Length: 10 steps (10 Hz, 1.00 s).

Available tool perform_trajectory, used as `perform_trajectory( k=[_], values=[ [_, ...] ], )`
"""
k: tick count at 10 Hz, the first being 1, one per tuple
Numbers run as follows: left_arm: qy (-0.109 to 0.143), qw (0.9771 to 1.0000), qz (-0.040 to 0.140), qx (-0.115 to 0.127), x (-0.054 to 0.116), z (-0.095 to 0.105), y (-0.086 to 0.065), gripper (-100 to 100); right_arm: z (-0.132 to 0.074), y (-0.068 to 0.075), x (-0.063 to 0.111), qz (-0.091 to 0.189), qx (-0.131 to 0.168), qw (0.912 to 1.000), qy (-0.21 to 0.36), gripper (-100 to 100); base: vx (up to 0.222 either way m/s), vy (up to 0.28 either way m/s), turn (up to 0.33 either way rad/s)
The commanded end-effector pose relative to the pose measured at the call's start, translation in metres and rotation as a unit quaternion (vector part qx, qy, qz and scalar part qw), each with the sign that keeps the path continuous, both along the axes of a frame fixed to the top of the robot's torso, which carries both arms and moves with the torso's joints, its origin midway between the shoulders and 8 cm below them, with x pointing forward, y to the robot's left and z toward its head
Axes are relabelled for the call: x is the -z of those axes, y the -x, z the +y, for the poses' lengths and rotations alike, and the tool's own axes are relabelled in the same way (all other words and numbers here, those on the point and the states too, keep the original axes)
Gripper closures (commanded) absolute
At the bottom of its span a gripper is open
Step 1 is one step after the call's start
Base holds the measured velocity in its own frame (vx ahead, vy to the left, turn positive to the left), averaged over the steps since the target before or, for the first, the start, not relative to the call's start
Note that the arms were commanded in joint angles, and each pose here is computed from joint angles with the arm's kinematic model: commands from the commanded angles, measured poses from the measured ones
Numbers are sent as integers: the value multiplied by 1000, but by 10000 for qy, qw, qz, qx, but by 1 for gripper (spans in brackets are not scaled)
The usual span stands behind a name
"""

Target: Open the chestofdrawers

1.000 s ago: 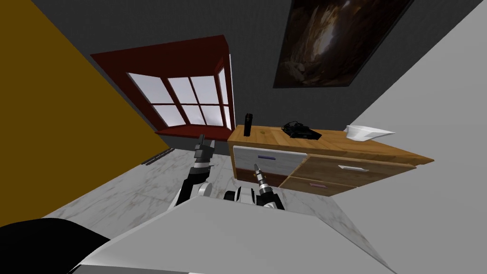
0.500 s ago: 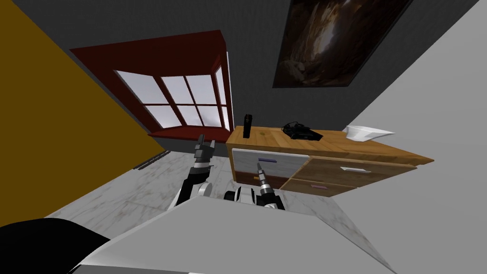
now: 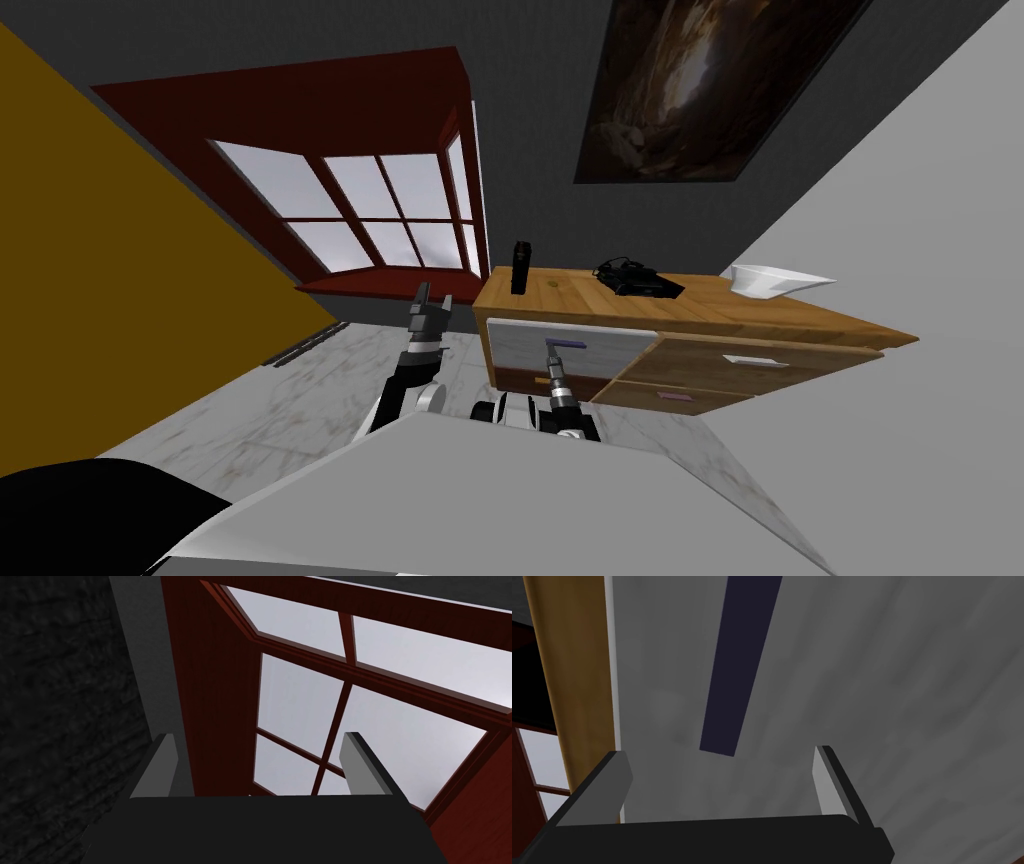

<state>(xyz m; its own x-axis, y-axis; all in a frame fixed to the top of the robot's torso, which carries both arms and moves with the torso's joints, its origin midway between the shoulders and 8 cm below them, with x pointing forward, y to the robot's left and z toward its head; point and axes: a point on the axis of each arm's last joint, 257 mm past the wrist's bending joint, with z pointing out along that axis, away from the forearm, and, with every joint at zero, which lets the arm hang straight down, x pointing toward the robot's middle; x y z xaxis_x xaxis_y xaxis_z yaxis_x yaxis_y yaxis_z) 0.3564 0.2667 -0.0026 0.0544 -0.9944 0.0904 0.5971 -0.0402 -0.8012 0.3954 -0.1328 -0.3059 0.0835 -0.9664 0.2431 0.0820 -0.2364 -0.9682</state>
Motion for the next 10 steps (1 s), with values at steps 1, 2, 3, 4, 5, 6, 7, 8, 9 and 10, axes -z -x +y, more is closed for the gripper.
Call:
perform_trajectory(
  k=[1, 2, 3, 4, 5, 6, 7, 8, 9, 10],
  values=[
    [0, 10000, 0, 0, 0, 0, 0, 0, -3, 1, -2, -9, 68, 9999, -135, -100, 31, 16, -10],
    [0, 10000, -1, 0, 0, 0, 0, 0, 0, -5, -8, -16, 60, 9999, -155, -100, 73, 6, -25],
    [0, 10000, 0, 0, 0, 0, 0, 0, -3, -2, -7, -23, 79, 9998, -171, -100, 46, 4, -6],
    [0, 10000, 0, 0, 0, 0, 0, 0, -2, -3, -7, -19, 70, 9998, -160, 100, 7, 1, 2],
    [0, 10000, 0, 0, 0, 0, 0, 0, 0, -1, -9, -23, 43, 9999, -159, 100, -88, 2, -38],
    [0, 10000, -1, 0, 0, 0, 0, 0, 0, -1, -10, -25, 33, 9999, -158, 100, -161, -8, -33],
    [0, 10000, -2, 1, 0, 0, 0, 0, 2, 0, -11, -28, 15, 9999, -157, 100, -200, -4, -28],
    [0, 10000, -2, 1, 0, 0, 0, 0, 3, 1, -12, -30, -4, 9999, -156, 100, -210, -13, -38],
    [0, 10000, -2, 1, 0, 0, 0, 0, 5, 2, -14, -33, -22, 9999, -155, 100, -192, -11, -40],
    [0, 10000, -2, 1, 0, 0, 0, 0, 4, 3, -8, 23, -23, 9999, -155, 100, -88, -2, -9]
  ],
)
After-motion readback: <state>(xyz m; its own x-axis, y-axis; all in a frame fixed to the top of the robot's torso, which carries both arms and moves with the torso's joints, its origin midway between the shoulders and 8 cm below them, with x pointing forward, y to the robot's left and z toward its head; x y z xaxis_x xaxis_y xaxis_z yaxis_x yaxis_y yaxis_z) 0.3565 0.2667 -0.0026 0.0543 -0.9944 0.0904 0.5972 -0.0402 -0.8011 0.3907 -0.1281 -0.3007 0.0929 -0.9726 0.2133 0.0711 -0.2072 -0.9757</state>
